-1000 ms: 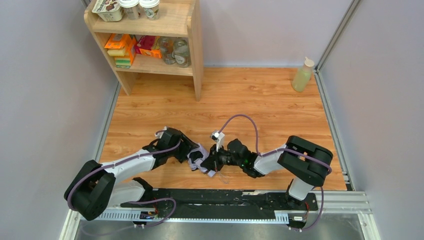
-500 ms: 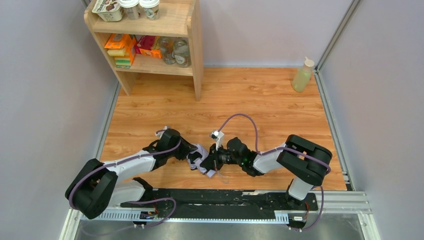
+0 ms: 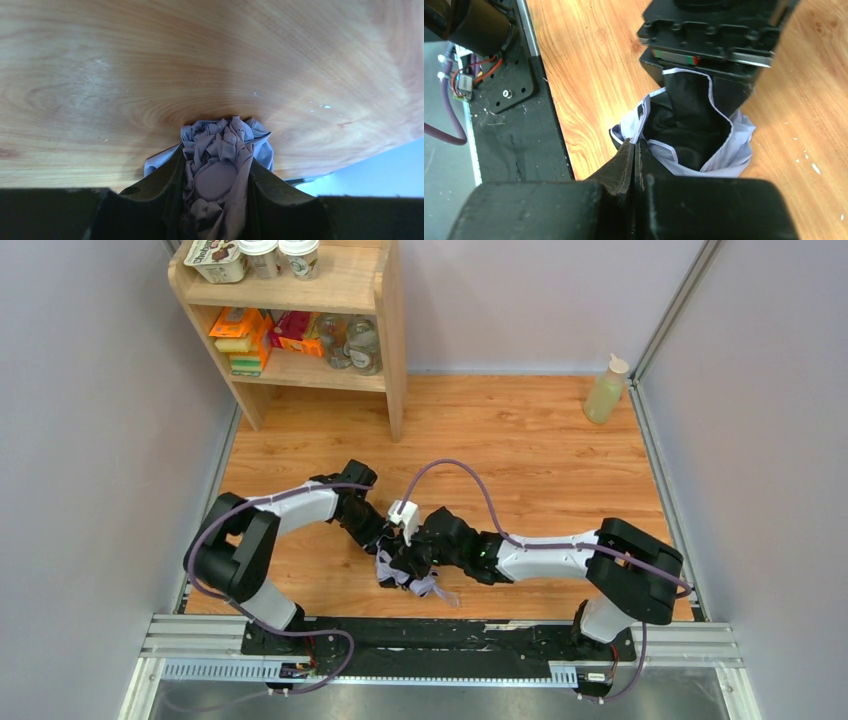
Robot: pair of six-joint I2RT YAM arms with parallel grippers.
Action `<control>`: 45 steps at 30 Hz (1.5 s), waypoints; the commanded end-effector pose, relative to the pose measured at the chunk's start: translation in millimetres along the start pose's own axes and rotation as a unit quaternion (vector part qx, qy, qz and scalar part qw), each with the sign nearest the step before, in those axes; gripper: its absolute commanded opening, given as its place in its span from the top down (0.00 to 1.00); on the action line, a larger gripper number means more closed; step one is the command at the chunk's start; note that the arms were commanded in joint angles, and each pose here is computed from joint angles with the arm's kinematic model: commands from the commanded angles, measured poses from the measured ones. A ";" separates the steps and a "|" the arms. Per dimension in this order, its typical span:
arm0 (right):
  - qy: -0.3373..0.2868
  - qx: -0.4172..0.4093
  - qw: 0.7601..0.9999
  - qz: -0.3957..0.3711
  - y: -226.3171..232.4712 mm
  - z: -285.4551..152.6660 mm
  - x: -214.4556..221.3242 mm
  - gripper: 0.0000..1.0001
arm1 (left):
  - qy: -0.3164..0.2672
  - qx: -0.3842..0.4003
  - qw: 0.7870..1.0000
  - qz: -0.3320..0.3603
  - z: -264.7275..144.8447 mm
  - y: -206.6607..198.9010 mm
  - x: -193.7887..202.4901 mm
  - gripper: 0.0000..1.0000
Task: Put away the umbrella
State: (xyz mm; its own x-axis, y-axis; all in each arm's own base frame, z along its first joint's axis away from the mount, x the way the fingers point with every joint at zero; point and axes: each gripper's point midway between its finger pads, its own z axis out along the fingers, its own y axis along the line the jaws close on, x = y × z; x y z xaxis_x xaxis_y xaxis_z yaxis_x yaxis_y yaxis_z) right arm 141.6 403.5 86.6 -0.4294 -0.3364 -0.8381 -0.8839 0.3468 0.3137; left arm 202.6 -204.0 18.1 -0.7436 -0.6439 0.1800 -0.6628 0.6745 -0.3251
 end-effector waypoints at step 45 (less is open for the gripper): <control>0.347 0.168 0.740 -0.551 -8.0 43.7 95.9 1.00 | 0.044 -0.335 0.902 0.270 -32.3 14.4 -60.4 1.00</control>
State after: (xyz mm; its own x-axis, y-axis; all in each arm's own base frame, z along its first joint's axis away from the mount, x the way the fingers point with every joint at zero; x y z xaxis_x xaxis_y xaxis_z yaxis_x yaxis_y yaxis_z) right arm 139.9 459.1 50.6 0.3390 -0.8731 -0.3503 -0.7270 -0.0068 -0.6867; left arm 233.2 -176.5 31.0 -0.9422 -0.1764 0.2848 -0.1629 0.9841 0.0705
